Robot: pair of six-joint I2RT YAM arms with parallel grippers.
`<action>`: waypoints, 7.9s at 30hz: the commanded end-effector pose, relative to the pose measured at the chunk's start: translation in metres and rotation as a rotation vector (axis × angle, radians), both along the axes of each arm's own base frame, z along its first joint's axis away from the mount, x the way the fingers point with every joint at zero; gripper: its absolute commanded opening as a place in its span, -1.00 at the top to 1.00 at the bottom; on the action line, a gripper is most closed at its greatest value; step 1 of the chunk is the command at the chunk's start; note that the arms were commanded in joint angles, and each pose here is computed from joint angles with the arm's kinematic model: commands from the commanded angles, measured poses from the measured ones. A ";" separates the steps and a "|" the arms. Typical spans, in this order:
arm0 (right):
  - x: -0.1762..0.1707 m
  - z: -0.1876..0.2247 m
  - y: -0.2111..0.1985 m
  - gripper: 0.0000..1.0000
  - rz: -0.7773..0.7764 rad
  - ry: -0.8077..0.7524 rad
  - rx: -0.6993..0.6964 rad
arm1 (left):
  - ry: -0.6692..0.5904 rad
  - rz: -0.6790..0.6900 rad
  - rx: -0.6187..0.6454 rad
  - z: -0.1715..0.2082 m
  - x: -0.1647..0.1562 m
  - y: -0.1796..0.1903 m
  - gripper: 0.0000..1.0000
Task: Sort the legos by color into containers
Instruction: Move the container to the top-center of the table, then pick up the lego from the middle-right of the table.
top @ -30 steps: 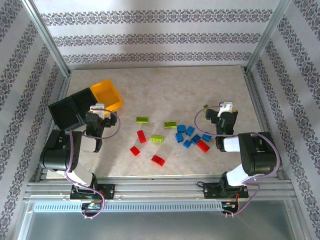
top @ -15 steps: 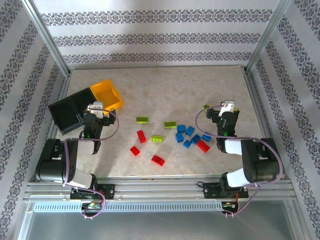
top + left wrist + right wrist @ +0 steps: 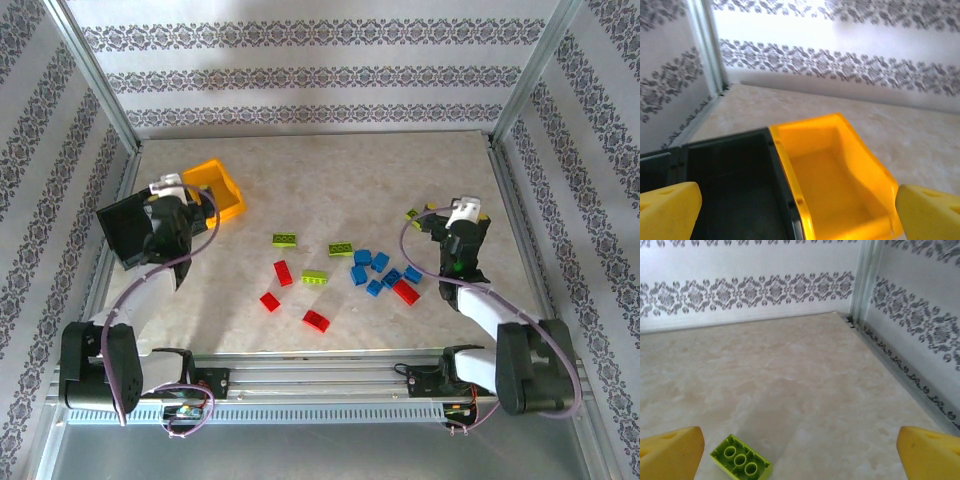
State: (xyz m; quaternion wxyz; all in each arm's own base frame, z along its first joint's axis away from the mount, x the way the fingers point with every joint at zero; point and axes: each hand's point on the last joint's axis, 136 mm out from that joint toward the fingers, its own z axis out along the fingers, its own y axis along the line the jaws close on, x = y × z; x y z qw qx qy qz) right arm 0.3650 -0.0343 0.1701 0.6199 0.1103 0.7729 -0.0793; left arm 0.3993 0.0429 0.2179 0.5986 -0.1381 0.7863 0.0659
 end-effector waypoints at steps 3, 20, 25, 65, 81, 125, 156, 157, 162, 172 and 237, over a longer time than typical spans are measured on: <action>-0.016 0.014 -0.012 -0.97 -0.088 -0.006 0.030 | 0.289 0.194 -0.069 -0.042 -0.011 0.023 -0.99; -0.002 0.005 -0.005 -0.97 -0.057 0.090 0.029 | 0.498 0.441 -0.202 -0.094 -0.026 0.087 -0.99; 0.000 0.003 -0.002 -0.97 -0.042 0.103 0.032 | 0.543 0.443 -0.234 -0.113 -0.024 0.096 -0.90; -0.020 0.012 -0.019 -0.96 -0.136 0.045 0.015 | 0.754 0.167 -0.230 -0.172 0.018 -0.027 0.70; -0.018 0.014 -0.017 -0.97 -0.122 0.042 0.020 | 0.745 -0.010 -0.216 -0.180 0.041 -0.155 0.67; -0.007 0.009 -0.001 -0.97 -0.042 0.086 0.064 | 0.552 -0.273 -0.171 -0.068 0.057 -0.245 -0.38; -0.067 -0.073 0.041 -0.55 -0.096 0.602 0.463 | 0.367 -0.251 -0.283 -0.090 -0.126 -0.138 -0.99; -0.071 -0.076 0.044 -0.53 -0.097 0.616 0.474 | 0.362 -0.247 -0.288 -0.091 -0.127 -0.137 -0.99; -0.094 -0.092 0.059 -0.51 -0.103 0.705 0.502 | 0.348 -0.228 -0.285 -0.095 -0.129 -0.131 -0.99; -0.109 -0.113 0.079 -0.50 -0.091 0.816 0.548 | 0.335 -0.204 -0.300 -0.100 -0.129 -0.128 -0.99; 0.036 -0.076 0.196 0.56 0.211 0.770 0.311 | 0.340 -0.173 -0.311 -0.106 -0.142 -0.117 -0.99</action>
